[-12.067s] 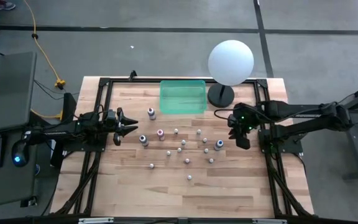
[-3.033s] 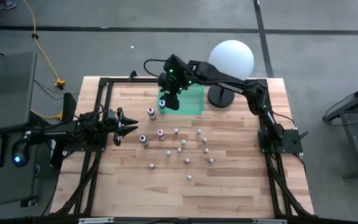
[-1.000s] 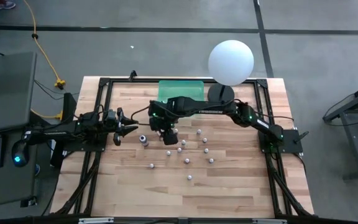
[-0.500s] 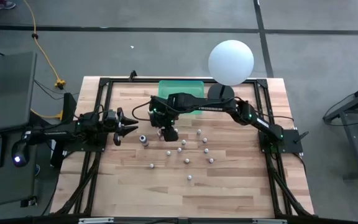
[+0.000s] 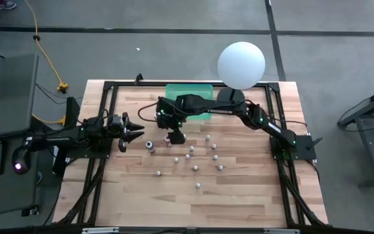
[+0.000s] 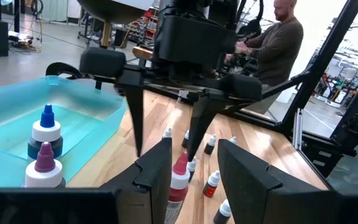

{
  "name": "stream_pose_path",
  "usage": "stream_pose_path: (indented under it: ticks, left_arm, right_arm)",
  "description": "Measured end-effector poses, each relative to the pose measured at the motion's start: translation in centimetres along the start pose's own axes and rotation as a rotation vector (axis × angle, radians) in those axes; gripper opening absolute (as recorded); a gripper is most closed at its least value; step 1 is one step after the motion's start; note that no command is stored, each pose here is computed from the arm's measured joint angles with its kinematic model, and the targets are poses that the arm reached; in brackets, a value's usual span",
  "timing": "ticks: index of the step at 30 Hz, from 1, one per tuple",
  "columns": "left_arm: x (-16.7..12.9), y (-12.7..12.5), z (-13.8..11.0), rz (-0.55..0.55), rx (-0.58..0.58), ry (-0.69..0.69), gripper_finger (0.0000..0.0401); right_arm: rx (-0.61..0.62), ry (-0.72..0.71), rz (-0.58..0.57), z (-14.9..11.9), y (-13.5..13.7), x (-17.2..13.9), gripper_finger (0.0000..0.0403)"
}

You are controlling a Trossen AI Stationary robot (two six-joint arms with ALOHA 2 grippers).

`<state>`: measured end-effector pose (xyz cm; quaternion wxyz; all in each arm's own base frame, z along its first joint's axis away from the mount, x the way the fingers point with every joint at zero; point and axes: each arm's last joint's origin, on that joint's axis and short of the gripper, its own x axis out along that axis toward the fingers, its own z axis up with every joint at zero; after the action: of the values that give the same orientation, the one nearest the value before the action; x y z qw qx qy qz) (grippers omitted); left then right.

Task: Pick & Place food coloring
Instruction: Put the large red food coloring bottle into the green bin

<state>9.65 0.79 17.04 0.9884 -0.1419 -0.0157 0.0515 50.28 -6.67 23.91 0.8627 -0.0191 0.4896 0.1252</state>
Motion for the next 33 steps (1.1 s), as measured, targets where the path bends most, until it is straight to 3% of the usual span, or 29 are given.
stream_pose_path:
  ticks: [7, 27, 33]
  left_arm:
    - [0.0, 0.0, 0.0, 0.000, 0.000, 0.000, 0.0129]
    - [0.0, 0.0, 0.0, 0.000, 0.000, 0.001, 0.0129]
    - [0.0, 0.0, 0.0, 0.000, 0.000, 0.000, 0.0129]
  right_arm:
    - [-0.049, 0.001, 0.011, 0.2, 0.8, 0.5, 0.0283]
    - [-0.077, 0.031, -0.023, 0.2, 1.4, 1.8, 0.0275]
    - [-0.070, 0.044, -0.007, 0.0, 1.6, 2.4, 0.0256]
